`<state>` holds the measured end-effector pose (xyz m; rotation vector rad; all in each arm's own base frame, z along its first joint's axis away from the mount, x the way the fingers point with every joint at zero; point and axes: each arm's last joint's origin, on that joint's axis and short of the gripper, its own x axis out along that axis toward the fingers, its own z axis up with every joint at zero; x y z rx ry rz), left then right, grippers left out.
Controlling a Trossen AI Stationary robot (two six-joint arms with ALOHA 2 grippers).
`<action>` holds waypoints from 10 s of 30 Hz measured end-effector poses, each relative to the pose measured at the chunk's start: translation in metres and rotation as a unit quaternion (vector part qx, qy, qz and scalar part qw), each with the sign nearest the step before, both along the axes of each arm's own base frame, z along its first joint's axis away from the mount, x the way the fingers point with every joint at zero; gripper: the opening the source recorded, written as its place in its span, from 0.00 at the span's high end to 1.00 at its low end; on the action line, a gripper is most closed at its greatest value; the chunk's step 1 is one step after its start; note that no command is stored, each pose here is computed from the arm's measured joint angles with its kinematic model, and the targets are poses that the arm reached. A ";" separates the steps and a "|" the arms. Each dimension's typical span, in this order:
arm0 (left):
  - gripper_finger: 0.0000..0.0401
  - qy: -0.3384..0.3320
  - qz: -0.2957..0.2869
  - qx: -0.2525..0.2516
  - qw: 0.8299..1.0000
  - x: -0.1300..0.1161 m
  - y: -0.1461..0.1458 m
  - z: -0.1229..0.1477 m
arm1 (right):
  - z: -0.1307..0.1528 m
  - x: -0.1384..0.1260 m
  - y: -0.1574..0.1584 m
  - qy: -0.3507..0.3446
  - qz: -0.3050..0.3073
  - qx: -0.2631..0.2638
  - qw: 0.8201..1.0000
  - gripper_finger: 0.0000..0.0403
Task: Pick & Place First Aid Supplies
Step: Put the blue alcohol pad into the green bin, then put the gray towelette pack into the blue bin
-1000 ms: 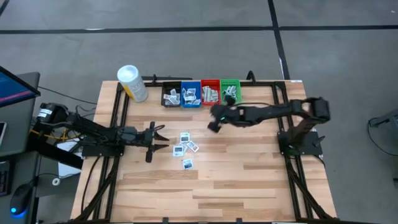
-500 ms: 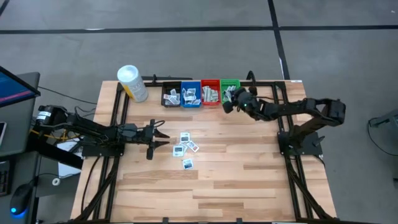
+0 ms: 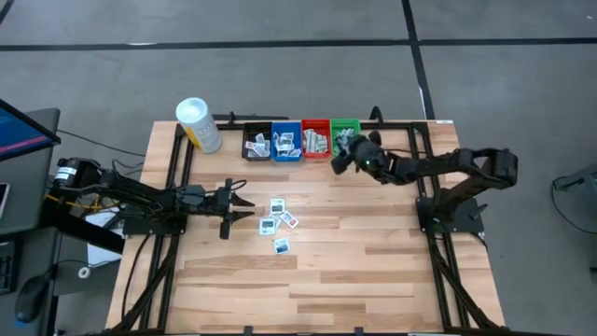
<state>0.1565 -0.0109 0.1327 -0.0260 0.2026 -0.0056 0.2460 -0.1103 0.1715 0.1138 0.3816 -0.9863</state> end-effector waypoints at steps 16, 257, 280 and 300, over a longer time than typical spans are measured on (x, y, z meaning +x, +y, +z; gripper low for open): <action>0.71 0.000 0.000 0.000 1.000 0.000 0.000 0.000 | 0.022 0.036 0.116 -0.057 0.504 -0.076 0.858 0.55; 0.65 0.183 0.074 0.101 0.975 0.055 -0.059 -0.056 | 0.023 0.030 0.183 -0.007 0.450 0.057 0.891 0.71; 0.86 0.210 0.059 0.036 0.975 0.058 -0.049 -0.068 | 0.023 0.030 0.184 -0.004 0.454 0.051 0.890 0.71; 0.95 0.131 0.071 0.134 0.980 0.100 -0.038 -0.041 | 0.031 0.040 0.141 0.036 0.436 -0.087 0.895 0.71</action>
